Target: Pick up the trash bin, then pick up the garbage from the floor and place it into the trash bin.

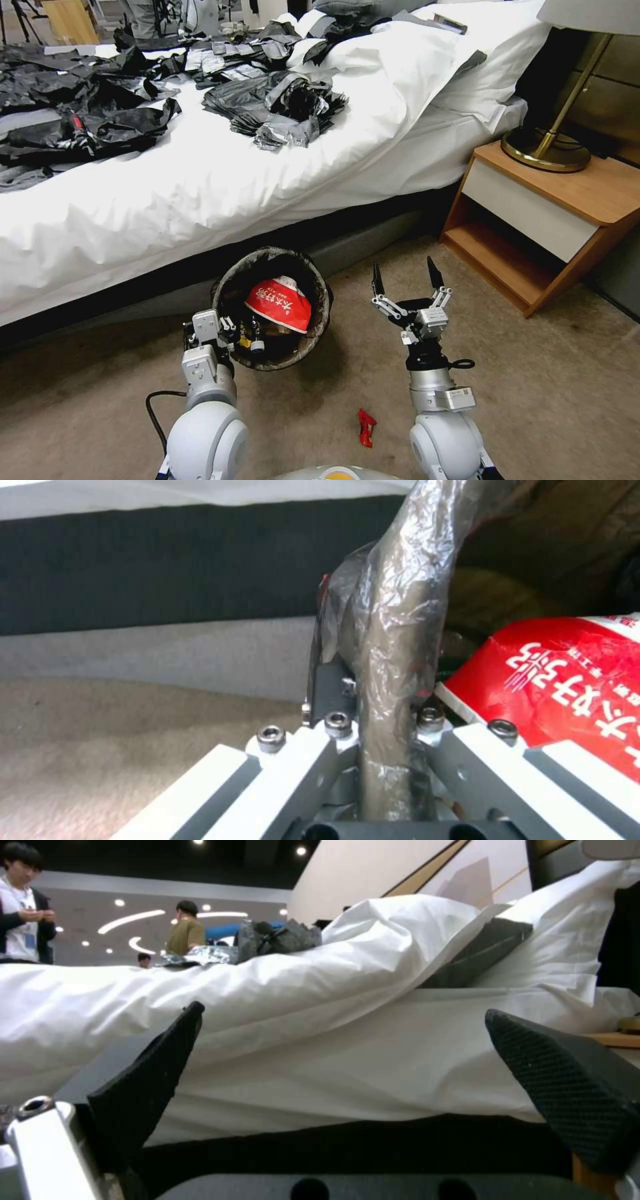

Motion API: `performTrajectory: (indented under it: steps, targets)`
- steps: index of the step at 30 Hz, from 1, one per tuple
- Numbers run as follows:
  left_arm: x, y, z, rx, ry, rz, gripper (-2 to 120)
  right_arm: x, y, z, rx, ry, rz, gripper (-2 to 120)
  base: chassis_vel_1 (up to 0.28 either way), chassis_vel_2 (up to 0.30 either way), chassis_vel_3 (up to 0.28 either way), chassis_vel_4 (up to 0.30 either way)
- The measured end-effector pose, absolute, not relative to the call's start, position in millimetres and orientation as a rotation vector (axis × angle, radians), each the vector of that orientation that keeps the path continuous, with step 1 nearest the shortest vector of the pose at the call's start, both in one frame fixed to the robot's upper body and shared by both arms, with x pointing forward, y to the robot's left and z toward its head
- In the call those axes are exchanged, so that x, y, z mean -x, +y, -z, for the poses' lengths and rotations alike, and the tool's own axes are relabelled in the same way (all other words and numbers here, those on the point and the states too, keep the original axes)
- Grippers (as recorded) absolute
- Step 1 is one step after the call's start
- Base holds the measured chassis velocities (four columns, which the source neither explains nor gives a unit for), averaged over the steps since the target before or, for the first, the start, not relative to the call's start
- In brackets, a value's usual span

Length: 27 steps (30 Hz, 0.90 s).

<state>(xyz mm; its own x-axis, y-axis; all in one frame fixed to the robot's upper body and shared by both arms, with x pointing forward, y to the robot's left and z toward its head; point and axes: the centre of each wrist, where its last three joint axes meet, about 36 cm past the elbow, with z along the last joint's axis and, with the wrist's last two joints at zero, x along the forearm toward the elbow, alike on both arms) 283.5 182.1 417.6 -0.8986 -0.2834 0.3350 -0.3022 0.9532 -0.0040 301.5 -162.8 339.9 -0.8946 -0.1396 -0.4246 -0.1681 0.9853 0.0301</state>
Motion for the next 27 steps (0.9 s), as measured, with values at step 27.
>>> performTrajectory:
  steps: [27]
  targets:
    - [-284.5,182.2,-416.6,-0.435,-2.768,-0.078,0,-304.0,-164.5,-337.5,0.248,2.670,-0.088,100,0.132,-0.145,-0.129,0.136]
